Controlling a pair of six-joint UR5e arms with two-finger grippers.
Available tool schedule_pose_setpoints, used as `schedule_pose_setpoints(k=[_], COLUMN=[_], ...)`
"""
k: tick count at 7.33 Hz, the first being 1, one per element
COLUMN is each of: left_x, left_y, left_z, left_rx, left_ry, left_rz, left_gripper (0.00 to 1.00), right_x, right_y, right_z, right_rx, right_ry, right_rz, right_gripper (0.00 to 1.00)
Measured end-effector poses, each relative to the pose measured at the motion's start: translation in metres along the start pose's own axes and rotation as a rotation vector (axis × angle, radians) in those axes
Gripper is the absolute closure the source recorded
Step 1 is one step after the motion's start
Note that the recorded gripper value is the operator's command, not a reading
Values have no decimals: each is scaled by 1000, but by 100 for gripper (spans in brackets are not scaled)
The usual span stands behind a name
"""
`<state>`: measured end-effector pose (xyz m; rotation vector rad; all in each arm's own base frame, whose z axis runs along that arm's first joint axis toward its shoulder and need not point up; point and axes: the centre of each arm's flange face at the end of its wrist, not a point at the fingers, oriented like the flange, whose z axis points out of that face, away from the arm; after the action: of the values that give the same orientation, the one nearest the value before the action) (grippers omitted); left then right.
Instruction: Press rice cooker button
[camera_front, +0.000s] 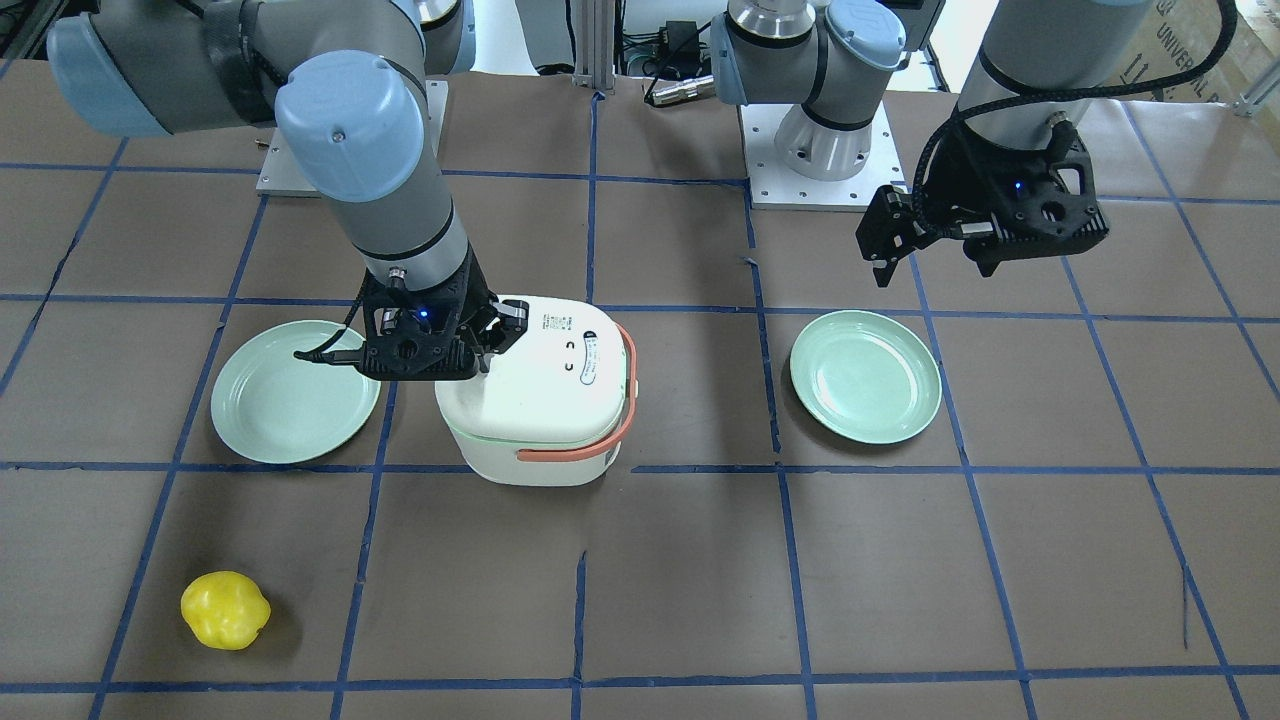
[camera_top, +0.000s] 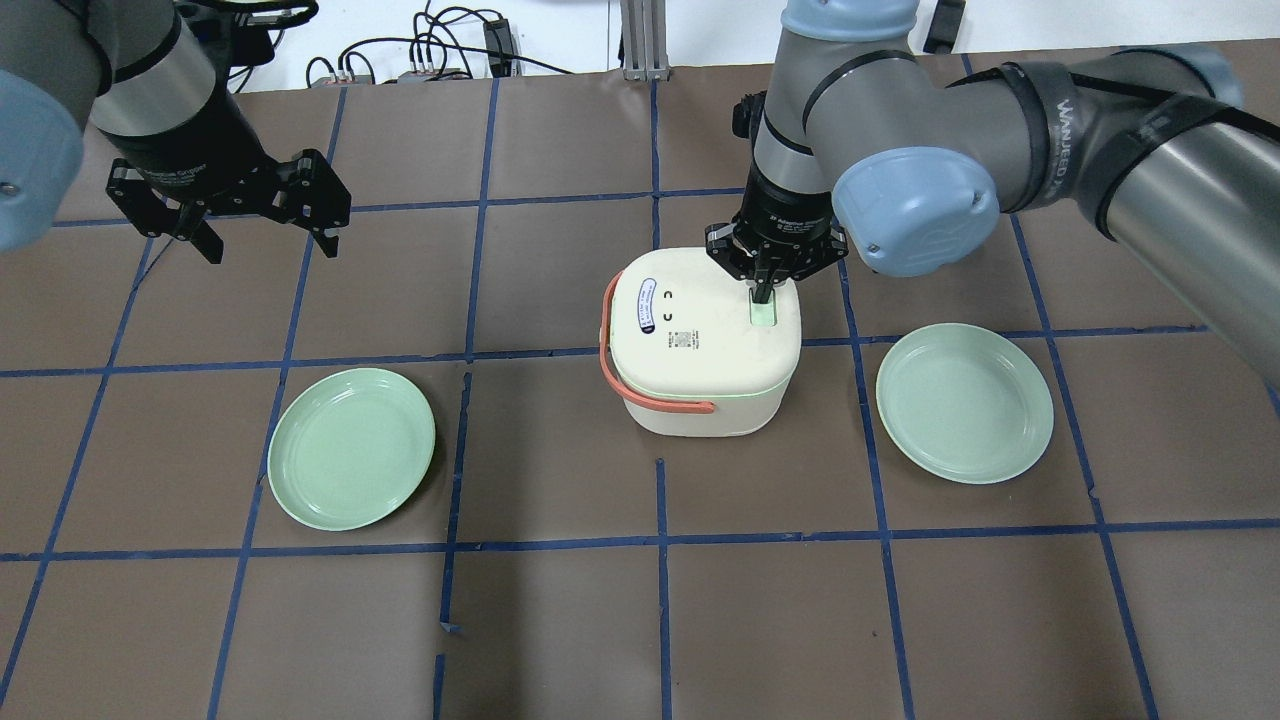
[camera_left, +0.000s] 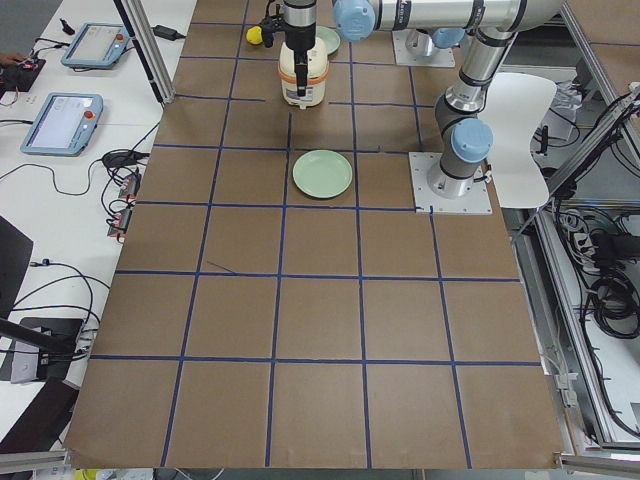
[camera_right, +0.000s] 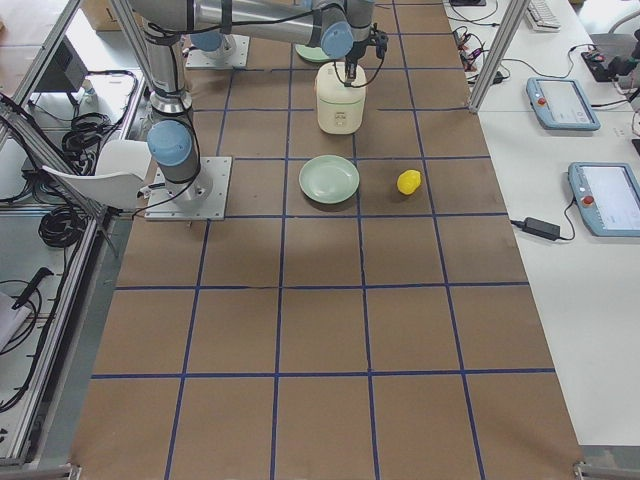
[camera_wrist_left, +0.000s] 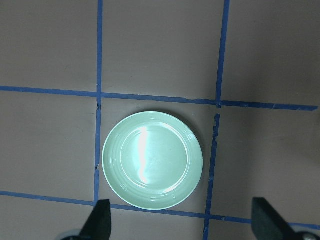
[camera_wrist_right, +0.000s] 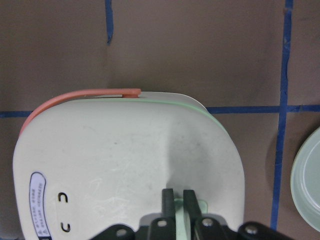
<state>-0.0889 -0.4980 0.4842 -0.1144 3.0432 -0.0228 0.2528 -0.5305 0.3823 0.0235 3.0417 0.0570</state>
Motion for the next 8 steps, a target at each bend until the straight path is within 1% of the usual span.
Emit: schedule_pose_setpoints(k=[1, 2, 4, 6, 7, 8], left_x=[0, 0, 0, 0, 0, 0], left_y=[0, 0, 0, 0, 0, 0], left_z=[0, 0, 0, 0, 0, 0], left_rx=[0, 0, -1, 0, 0, 0], left_ry=[0, 0, 0, 0, 0, 0], left_rz=[0, 0, 0, 0, 0, 0], left_gripper=[0, 0, 0, 0, 0, 0], right_x=[-3, -4, 1, 27, 39, 52], right_y=[-3, -8, -19, -22, -15, -9], right_z=[-23, -48, -90, -118, -132, -145], right_rx=[-4, -11, -1, -3, -4, 9], right_ry=[-6, -4, 3, 9, 29, 62], right_rz=[3, 9, 23, 59, 57, 40], right_gripper=[56, 53, 52, 47, 46, 42])
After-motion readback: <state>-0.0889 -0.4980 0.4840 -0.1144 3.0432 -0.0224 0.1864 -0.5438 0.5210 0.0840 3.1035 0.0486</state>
